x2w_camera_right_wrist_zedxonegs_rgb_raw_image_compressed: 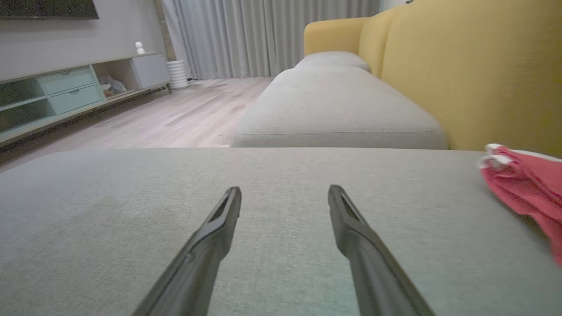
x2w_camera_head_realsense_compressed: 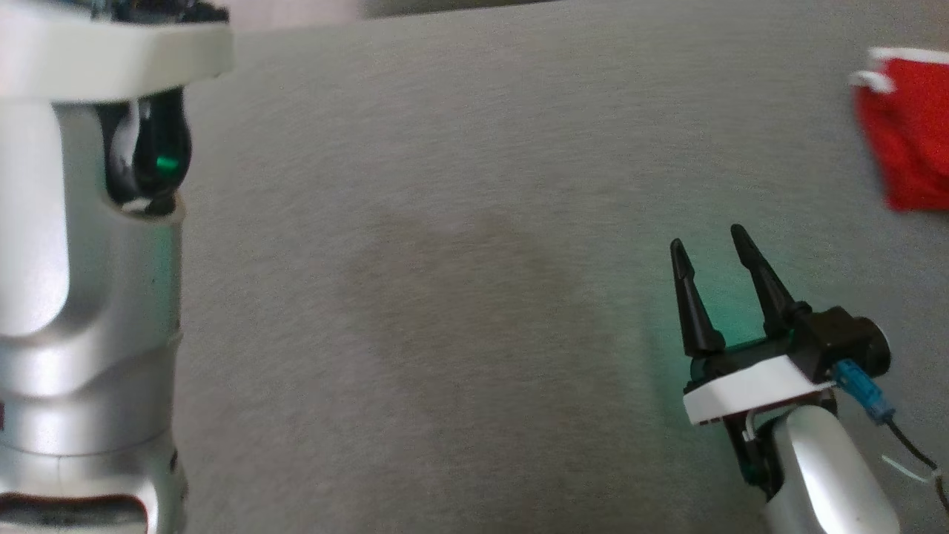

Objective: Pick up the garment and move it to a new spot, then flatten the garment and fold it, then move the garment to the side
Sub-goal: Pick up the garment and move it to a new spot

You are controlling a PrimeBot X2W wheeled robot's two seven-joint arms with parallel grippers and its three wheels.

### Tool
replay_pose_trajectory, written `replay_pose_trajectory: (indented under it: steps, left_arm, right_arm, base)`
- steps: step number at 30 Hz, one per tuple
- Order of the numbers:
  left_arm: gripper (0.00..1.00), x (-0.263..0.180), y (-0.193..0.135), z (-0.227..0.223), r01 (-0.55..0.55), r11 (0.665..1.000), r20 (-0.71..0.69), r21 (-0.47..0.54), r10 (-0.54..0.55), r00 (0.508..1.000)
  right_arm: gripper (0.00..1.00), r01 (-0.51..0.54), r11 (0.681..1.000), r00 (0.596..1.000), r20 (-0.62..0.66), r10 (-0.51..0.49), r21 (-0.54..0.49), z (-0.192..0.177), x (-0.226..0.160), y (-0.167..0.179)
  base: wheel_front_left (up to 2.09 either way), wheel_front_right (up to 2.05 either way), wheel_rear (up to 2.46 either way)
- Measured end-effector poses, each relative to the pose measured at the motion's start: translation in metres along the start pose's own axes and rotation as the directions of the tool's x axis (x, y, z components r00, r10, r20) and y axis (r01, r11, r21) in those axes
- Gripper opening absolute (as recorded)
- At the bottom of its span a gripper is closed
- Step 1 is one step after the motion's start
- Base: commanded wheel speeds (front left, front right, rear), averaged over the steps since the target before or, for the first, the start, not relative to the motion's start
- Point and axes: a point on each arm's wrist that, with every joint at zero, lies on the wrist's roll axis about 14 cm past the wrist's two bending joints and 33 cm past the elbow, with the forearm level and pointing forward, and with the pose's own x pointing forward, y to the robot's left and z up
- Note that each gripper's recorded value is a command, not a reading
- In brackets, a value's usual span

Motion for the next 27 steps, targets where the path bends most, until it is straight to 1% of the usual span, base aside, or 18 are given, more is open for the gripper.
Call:
replay_pose_trajectory:
  steps: [2,4,5,7,10,12,15,17,20,21,22,23,25,27]
  left_arm:
    - [0.00,0.016,-0.030,0.004,0.071,0.994,0.013,-0.078,-0.070,0.997]
    - [0.00,0.026,-0.060,0.000,0.130,0.979,0.008,-0.158,-0.130,0.991]
    - [0.00,0.026,-0.060,0.000,0.130,0.979,0.008,-0.158,-0.130,0.991]
    - [0.00,0.032,-0.086,-0.009,0.173,0.956,-0.009,-0.236,-0.181,0.984]
    - [0.00,0.033,-0.123,-0.034,0.226,0.921,-0.057,-0.319,-0.256,0.965]
    - [0.00,0.023,-0.146,-0.063,0.240,0.896,-0.116,-0.374,-0.301,0.946]
    - [0.00,-0.010,-0.174,-0.128,0.223,0.869,-0.252,-0.443,-0.359,0.899]
    - [0.00,-0.041,-0.187,-0.175,0.197,0.862,-0.356,-0.468,-0.387,0.851]
    - [0.00,-0.088,-0.197,-0.232,0.181,0.865,-0.472,-0.469,-0.418,0.777]
    - [0.24,-0.101,-0.198,-0.248,0.189,0.869,-0.500,-0.458,-0.427,0.753]
    - [0.57,-0.114,-0.199,-0.262,0.199,0.873,-0.528,-0.444,-0.435,0.729]
    - [1.00,-0.124,-0.199,-0.274,0.206,0.878,-0.552,-0.432,-0.438,0.709]
    - [1.00,-0.139,-0.201,-0.290,0.218,0.882,-0.585,-0.419,-0.446,0.678]
    - [1.00,-0.145,-0.203,-0.295,0.228,0.882,-0.594,-0.412,-0.449,0.668]
  right_arm:
    - [1.00,0.047,0.999,0.999,0.018,-0.047,0.003,0.008,-0.014,-0.012]
    - [1.00,0.091,0.996,0.995,0.035,-0.091,0.005,0.015,-0.028,-0.024]
    - [1.00,0.091,0.996,0.995,0.035,-0.091,0.005,0.015,-0.028,-0.024]
    - [1.00,0.135,0.991,0.989,0.060,-0.137,0.024,0.023,-0.040,-0.035]
    - [1.00,0.182,0.981,0.978,0.088,-0.187,0.060,0.033,-0.057,-0.046]
    - [1.00,0.201,0.977,0.974,0.095,-0.208,0.075,0.036,-0.066,-0.049]
    - [1.00,0.230,0.969,0.967,0.089,-0.238,0.092,0.034,-0.075,-0.055]
    - [1.00,0.245,0.964,0.965,0.075,-0.253,0.100,0.030,-0.077,-0.058]
    - [1.00,0.246,0.964,0.967,0.047,-0.252,0.103,0.022,-0.076,-0.057]
    - [1.00,0.244,0.964,0.968,0.040,-0.249,0.101,0.021,-0.075,-0.056]
    - [1.00,0.244,0.965,0.968,0.034,-0.249,0.098,0.019,-0.074,-0.056]
    - [1.00,0.245,0.965,0.968,0.028,-0.249,0.098,0.017,-0.073,-0.057]
    - [1.00,0.248,0.964,0.968,0.013,-0.250,0.098,0.013,-0.074,-0.056]
    - [1.00,0.252,0.963,0.967,0.007,-0.254,0.097,0.011,-0.075,-0.057]
  base:
    - [0.00,0.00,0.00]
    - [0.00,0.00,0.00]
    - [0.00,0.00,0.00]
    - [0.00,0.00,0.00]
    - [0.00,0.00,0.00]
    - [0.00,0.00,0.00]
    - [0.00,0.00,0.00]
    - [0.00,0.00,0.00]
    - [0.00,0.00,0.00]
    - [0.00,0.00,0.00]
    - [0.00,0.00,0.00]
    - [0.00,0.00,0.00]
    - [0.00,0.00,0.00]
    - [0.00,0.00,0.00]
